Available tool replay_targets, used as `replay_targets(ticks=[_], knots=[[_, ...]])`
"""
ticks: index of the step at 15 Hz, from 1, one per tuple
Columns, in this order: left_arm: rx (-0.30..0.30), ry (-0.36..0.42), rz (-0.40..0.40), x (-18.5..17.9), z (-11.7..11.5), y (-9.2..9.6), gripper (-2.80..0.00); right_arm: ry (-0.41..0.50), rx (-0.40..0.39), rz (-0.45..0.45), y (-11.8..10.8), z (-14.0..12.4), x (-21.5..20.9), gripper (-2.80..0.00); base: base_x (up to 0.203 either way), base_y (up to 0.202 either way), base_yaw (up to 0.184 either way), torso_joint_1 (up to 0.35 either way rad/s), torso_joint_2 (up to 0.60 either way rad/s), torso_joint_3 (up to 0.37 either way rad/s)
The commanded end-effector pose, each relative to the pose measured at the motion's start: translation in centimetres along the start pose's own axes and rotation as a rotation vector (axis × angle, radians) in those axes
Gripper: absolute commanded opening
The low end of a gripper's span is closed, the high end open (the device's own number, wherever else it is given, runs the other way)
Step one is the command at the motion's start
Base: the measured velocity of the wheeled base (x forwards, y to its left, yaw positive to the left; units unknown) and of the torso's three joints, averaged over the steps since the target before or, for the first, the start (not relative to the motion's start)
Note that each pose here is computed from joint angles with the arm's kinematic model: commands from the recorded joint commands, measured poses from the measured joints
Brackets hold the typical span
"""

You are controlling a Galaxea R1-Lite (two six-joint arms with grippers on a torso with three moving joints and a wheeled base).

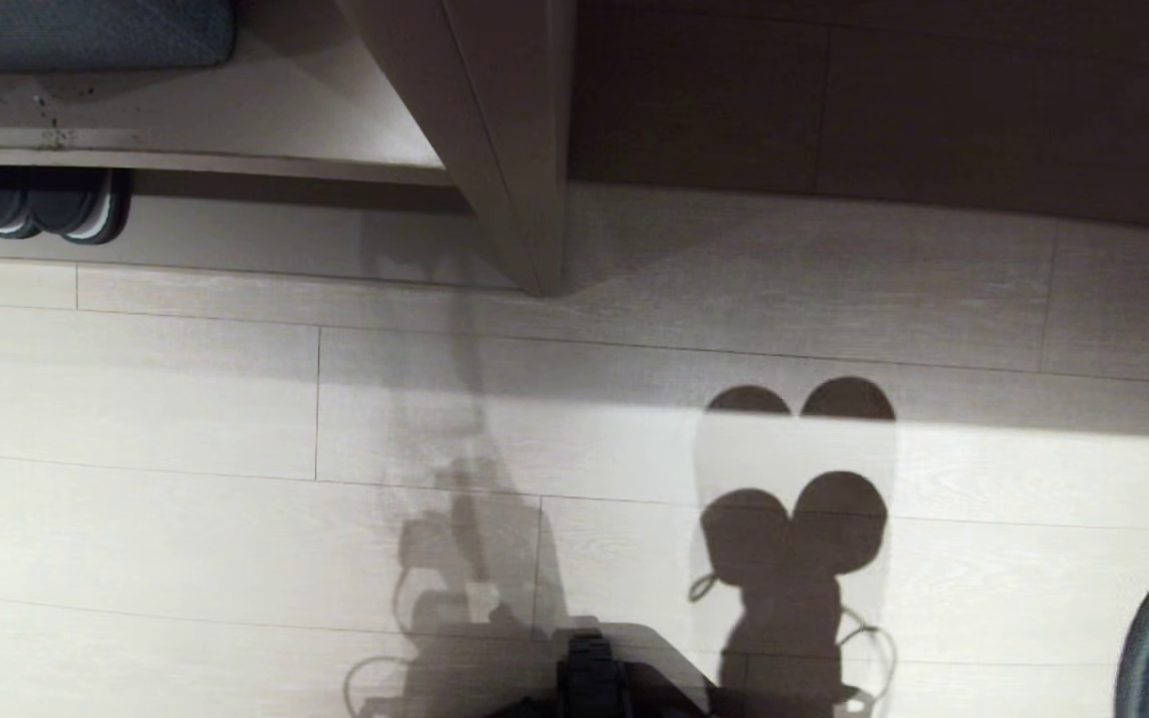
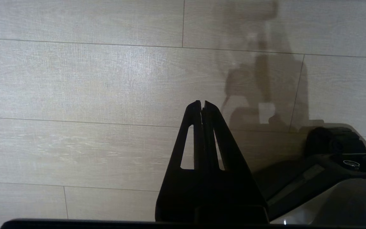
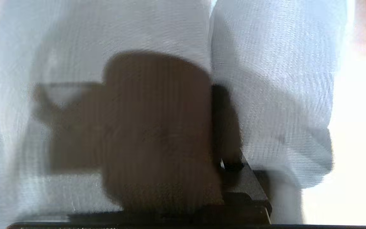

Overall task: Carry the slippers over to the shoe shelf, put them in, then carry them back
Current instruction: Place the slippers into the shoe cabinet

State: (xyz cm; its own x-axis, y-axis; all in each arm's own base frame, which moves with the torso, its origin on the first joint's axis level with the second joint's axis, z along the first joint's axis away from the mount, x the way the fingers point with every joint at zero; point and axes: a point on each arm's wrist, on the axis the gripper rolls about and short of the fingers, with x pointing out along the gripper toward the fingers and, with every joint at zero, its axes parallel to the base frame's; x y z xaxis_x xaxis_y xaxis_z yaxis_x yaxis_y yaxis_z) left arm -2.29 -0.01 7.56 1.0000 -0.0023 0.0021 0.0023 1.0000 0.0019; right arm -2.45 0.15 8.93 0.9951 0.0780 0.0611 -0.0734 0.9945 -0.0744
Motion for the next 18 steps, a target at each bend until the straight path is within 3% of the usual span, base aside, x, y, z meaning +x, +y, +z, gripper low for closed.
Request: replay_targets(ticks=[1, 3, 12, 18], knots=[[0.001, 0.001, 0.000, 0.0, 0.0, 0.0, -2.80, -0.005, -0.002, -0.025, 0.0, -0.3, -0.1, -2.80, 0.000, 0.000, 0.000, 0.000, 0.00, 0.000], [0.000, 0.001, 0.001, 0.0, 0.0, 0.0, -2.80, 0.078, 0.000, -0.071, -0.1, -1.5, 0.1, -2.80, 0.000, 0.000, 0.000, 0.000, 0.00, 0.000], [-0.002, 0.001, 0.001, 0.0, 0.0, 0.0, -2.80, 0.068, 0.012, -0.074, -0.1, -1.4, 0.1, -2.80, 0.000, 0.000, 0.000, 0.001, 0.00, 0.006], [-0.002, 0.001, 0.001, 0.0, 0.0, 0.0, -2.80, 0.068, 0.015, -0.075, -0.1, -1.4, 0.1, -2.80, 0.000, 0.000, 0.000, 0.003, 0.00, 0.174]])
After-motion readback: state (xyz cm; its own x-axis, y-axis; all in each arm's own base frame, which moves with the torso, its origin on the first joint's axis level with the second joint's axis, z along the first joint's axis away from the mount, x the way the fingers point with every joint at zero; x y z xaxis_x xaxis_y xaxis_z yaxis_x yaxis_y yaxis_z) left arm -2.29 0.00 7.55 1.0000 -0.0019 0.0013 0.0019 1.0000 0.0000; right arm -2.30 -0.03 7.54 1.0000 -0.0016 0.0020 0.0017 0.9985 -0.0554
